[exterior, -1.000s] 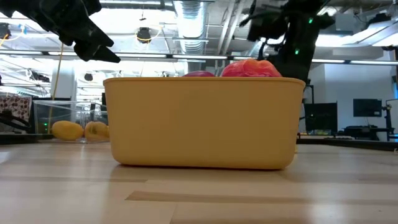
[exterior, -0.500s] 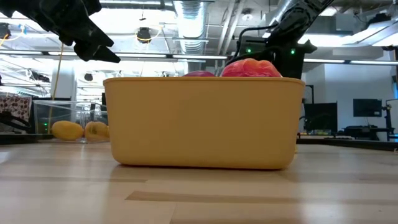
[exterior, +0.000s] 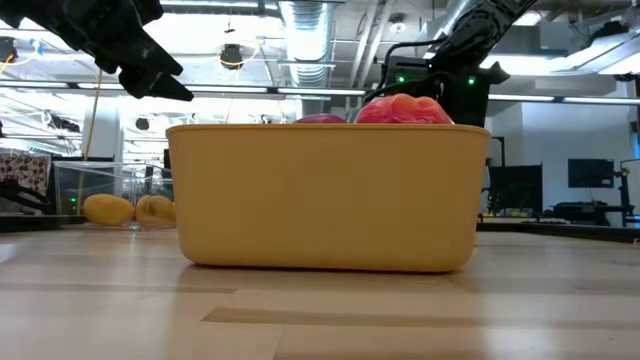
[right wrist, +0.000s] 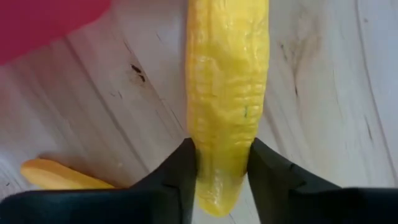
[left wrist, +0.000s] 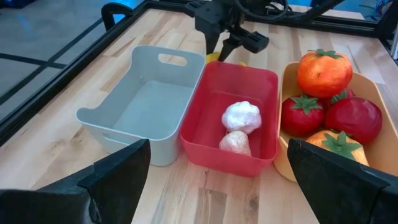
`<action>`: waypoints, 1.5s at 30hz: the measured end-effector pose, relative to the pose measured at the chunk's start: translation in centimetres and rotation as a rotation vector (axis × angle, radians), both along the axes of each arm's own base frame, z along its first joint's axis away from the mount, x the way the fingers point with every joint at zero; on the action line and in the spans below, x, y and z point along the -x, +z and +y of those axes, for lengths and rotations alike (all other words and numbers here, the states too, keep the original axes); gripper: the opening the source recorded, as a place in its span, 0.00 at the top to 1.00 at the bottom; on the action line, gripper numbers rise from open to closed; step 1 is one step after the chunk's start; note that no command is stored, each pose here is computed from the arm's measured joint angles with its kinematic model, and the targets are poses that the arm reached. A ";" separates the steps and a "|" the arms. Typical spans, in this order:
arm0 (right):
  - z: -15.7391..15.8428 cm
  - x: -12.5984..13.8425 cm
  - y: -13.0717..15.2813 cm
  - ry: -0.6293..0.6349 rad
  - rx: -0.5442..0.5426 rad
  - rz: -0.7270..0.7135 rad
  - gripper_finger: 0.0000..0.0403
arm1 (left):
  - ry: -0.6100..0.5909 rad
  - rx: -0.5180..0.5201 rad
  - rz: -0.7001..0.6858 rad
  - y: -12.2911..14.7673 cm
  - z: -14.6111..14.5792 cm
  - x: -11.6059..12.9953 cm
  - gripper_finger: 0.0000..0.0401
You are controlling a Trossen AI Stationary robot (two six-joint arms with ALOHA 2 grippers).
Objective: Sort produce into baskets
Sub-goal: Put the top yellow corn into the gray bin
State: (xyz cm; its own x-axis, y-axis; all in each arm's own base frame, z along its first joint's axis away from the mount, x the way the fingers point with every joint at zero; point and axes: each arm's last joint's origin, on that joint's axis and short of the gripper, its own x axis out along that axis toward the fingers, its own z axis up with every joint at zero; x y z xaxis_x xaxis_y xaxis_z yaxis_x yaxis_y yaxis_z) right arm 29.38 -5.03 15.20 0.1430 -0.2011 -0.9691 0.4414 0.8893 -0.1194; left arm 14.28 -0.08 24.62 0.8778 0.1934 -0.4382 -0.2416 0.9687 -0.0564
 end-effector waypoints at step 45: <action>-2.5 -6.4 8.0 0.103 0.145 -0.456 0.58 | -0.008 -0.004 -0.028 0.3 0.0 0.3 0.09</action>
